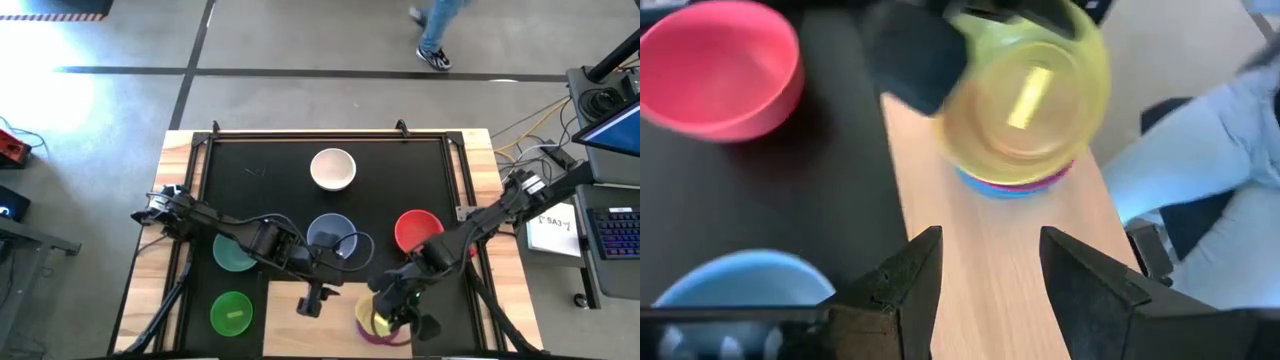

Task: Place and stack bowls onto a shelf
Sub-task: Stack the small yellow bowl on top of the small pink bowl on the shelf

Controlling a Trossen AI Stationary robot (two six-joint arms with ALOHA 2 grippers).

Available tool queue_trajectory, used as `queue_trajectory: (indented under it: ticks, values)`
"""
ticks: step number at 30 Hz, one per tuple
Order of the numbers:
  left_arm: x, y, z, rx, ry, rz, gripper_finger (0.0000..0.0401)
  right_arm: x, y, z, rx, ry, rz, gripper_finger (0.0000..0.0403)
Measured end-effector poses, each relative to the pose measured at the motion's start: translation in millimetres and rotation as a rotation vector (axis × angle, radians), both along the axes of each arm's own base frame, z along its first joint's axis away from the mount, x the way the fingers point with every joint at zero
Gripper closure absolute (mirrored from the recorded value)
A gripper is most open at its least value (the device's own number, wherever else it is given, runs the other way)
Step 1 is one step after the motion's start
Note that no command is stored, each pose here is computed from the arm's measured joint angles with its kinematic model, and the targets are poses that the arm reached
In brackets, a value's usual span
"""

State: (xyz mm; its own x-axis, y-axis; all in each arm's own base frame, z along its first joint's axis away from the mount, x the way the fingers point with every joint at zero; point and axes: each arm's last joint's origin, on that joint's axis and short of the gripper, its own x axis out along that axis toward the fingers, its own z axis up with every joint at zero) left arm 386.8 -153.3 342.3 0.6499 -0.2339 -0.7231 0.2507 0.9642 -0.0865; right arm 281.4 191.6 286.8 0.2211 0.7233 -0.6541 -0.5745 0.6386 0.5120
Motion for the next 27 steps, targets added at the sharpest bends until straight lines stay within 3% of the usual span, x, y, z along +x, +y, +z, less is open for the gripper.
queue_trajectory:
  ticks: [7,18,27]
  values:
    - [-6,-2,-4,0.002,0.06,0.123,0.0249,7,17,-23,-0.059,0.008,0.003,0.0394]
    - [-20,-31,-5,0.001,0.073,0.087,0.0249,-1,29,-23,-0.141,-0.091,0.036,0.0394]
    - [-23,-37,-5,0.022,0.065,0.087,0.0249,-12,40,-23,-0.242,-0.203,0.088,0.0394]
